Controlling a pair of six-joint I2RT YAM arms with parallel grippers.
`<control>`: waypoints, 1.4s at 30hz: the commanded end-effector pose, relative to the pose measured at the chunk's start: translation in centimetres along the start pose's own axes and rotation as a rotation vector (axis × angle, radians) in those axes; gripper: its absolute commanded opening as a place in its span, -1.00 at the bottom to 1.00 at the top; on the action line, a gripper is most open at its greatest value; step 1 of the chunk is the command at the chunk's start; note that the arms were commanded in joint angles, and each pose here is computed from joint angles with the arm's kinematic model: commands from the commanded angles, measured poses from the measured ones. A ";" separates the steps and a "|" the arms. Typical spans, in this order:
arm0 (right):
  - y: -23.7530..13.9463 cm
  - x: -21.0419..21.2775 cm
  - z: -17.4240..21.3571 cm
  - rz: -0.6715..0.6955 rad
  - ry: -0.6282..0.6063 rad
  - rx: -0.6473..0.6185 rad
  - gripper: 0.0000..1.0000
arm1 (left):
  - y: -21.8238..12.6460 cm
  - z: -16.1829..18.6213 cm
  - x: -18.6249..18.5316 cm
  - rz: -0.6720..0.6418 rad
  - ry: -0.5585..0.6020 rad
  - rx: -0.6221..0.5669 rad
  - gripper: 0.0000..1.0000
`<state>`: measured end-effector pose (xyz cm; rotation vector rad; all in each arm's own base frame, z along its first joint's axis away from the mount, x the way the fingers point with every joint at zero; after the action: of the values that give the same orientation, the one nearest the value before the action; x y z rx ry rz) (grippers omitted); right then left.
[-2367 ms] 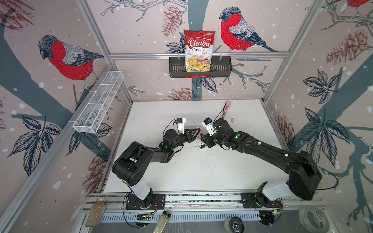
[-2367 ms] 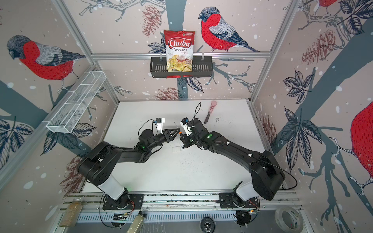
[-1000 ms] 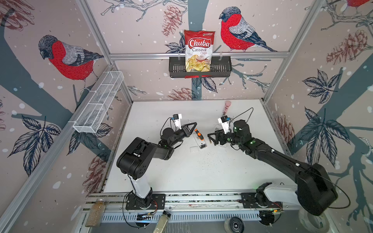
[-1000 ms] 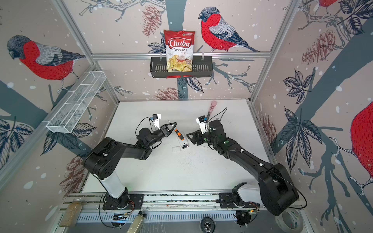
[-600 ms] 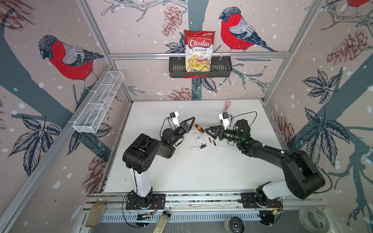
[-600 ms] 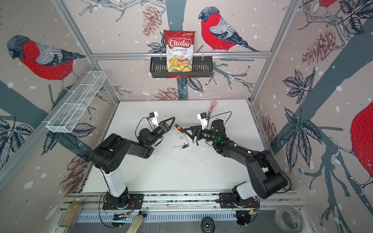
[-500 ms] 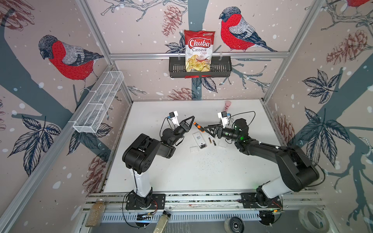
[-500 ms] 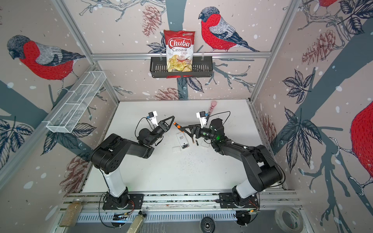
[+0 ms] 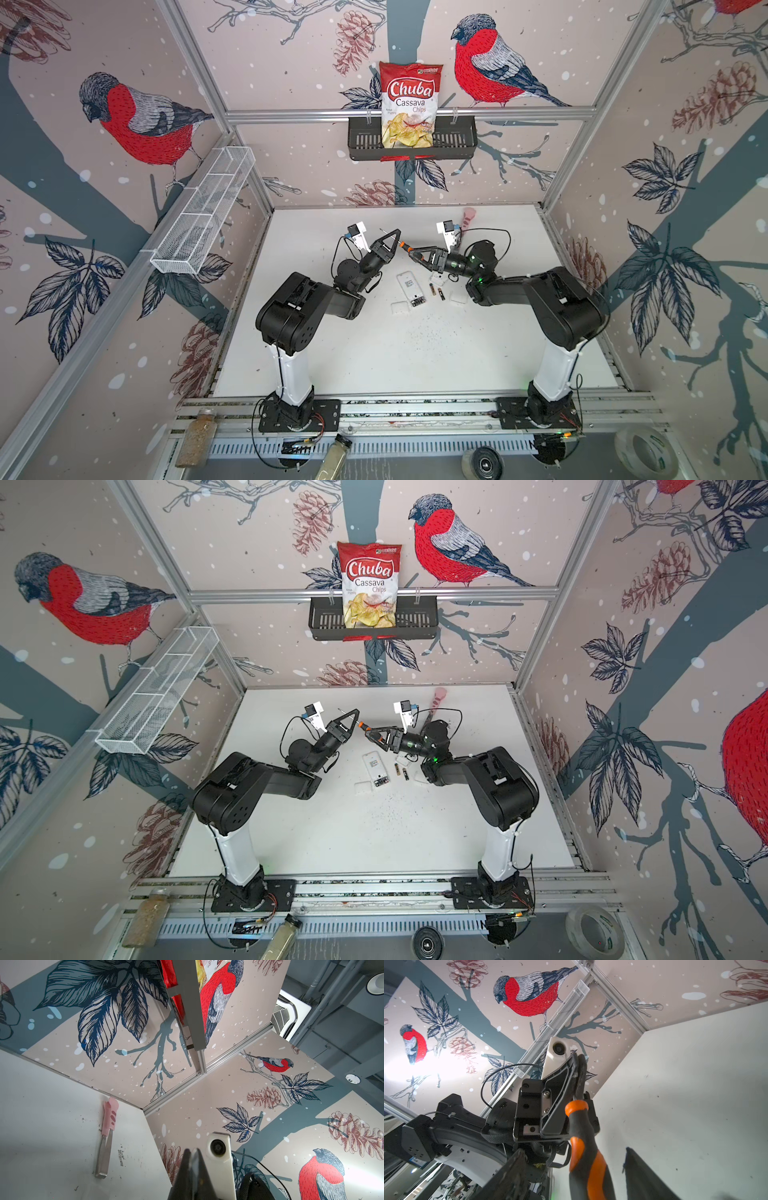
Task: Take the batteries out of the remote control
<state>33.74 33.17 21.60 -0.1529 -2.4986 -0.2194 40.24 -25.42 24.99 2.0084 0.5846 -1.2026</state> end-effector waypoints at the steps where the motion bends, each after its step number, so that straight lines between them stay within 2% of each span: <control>1: 0.6 1.6 -1.1 -0.106 -0.009 -0.041 0.40 | -0.1 -1.1 -4.7 0.209 0.040 -0.048 -1.00; 22: 2.2 -0.2 -2.3 -0.122 0.022 -0.063 0.11 | 1.3 -1.1 -3.2 0.211 0.010 -0.018 -1.00; 36: 2.1 -1.3 -2.6 -0.064 0.027 -0.081 -0.40 | 1.0 -0.5 -2.4 0.193 -0.005 0.008 -1.00; 42: 1.6 -1.7 -2.6 -0.040 0.030 -0.091 -0.54 | 0.7 -0.3 -2.3 0.184 -0.008 0.017 -1.00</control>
<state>36.72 34.54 21.76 -0.1165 -2.4246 -0.3041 41.76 -26.17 24.14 1.9649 0.5094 -1.2756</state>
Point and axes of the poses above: each gripper's point midway between its finger pads, its own y axis out along the fingers, its own x axis along the line the jaws close on, z = x × y, the point moved 1 cm from there along -y, back along the fingers, and after that the axes turned 10 degrees about -y, right-handed, at the moved point
